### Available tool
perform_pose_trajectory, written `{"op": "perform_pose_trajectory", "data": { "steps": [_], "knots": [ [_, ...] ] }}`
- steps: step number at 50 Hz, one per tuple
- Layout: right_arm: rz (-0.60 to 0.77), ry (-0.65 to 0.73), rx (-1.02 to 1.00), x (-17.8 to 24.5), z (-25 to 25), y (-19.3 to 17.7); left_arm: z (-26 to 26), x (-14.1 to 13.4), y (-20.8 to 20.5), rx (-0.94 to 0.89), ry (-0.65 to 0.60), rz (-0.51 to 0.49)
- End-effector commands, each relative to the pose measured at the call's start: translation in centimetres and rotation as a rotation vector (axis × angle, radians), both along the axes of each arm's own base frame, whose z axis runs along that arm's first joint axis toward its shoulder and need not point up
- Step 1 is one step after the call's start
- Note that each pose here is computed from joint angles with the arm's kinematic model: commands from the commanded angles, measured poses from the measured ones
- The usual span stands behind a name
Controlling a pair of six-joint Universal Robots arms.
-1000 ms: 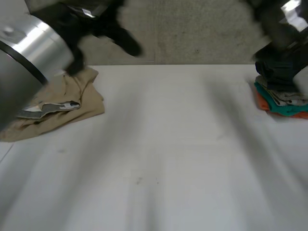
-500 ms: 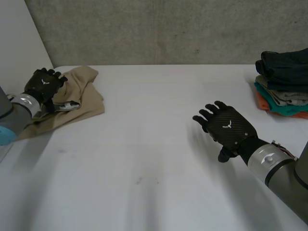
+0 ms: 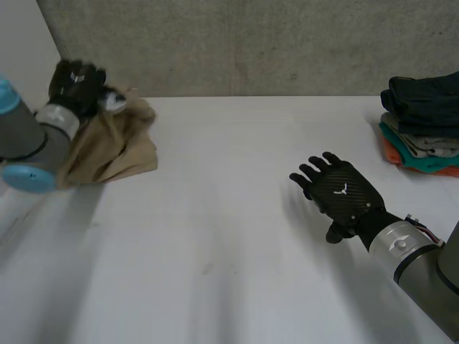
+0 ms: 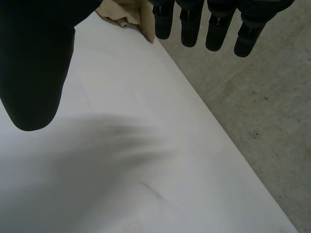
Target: Fold the laundry.
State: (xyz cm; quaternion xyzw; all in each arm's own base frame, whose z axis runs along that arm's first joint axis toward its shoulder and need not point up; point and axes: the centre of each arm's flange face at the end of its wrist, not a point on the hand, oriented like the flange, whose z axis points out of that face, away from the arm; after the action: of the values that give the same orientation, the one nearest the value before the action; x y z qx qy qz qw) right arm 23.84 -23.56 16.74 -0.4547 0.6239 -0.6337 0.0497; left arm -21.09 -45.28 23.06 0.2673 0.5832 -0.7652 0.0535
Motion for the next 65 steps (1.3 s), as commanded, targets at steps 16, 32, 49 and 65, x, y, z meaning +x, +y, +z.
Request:
{"op": "perform_pose_trajectory", "data": {
  "steps": [16,32,49,65],
  "knots": [
    [-0.424,-0.138,-0.032,-4.9,3.0,-4.8,-5.7,-22.9,24.1,0.425,0.247,-0.691],
    [-0.444,-0.12,0.023,-5.6,6.0,-3.3,4.9,-16.4,23.5,0.264,0.303,-0.613],
    [-0.341,0.017,0.322,-3.3,0.4,2.7,-5.1,-11.8,11.4,0.256,-0.143,-0.467],
    [-0.362,0.022,0.235,-2.2,-4.9,2.2,-11.3,-15.2,10.0,0.268,-0.184,-0.532]
  ]
}}
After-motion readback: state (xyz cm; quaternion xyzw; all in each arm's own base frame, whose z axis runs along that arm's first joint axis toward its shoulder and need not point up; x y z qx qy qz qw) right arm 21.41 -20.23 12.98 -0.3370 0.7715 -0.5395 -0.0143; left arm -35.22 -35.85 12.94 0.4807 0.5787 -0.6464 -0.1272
